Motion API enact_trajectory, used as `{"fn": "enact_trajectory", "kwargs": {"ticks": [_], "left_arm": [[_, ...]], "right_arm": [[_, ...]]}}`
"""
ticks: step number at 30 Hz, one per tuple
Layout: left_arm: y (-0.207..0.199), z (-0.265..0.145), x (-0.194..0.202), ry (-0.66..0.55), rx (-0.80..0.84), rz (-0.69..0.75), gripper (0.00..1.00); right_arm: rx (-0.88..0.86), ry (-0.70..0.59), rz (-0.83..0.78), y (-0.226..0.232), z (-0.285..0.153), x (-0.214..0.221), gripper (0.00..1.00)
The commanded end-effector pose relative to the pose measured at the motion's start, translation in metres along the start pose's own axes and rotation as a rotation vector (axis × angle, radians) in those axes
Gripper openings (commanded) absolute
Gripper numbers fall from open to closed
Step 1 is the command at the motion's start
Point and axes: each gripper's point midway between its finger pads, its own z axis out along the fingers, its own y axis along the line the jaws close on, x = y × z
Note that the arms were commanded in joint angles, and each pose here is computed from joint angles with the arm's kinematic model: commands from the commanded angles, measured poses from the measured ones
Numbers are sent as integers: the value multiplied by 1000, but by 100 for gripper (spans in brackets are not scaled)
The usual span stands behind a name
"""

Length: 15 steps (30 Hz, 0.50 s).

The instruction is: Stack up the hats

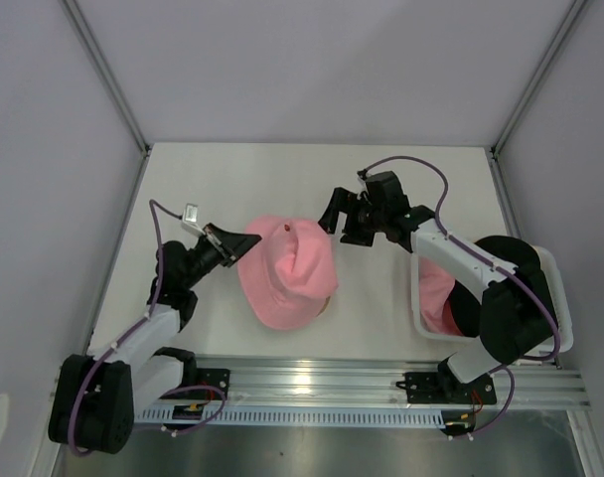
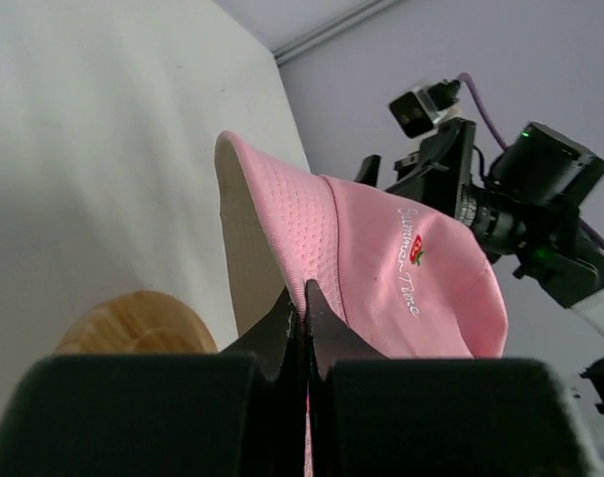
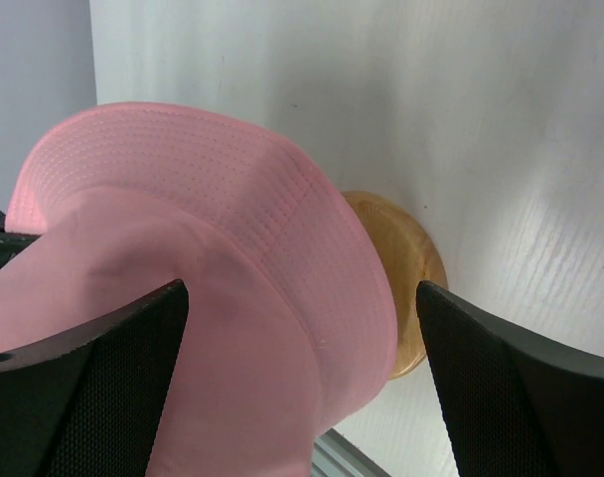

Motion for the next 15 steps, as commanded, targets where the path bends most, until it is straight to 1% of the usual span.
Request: {"fn": "enact_trajectory", "kwargs": {"ticks": [1,3,4,5,6,9,12,15], "left_arm": [[28,-6,-5,-33,-159,51,1],[47,-12,-6,-52,-247,83,1],[62,-18,1,-34,-313,69,1],[73,-21,0,-46,-362,74,1],[83,-25,7,-31,-389,70,1],[98,-29,17,-24,-409,64,1],[112,-26,25,8,-432,53,1],[115,-22,34,38,-390,68,1]], "right_arm": [[40,-50,-28,5,-8,-15,99],[56,-55,-29,4,-15,-14,100],[61,-57,-30,3,-16,-14,100],[64,-58,-28,3,-17,-13,100],[65,-61,-33,3,-18,-12,100],[78,-70,-38,1,-21,-11,100],[79,-59,-39,1,-19,-6,100],[92,-53,-44,-1,-19,-3,99]]}}
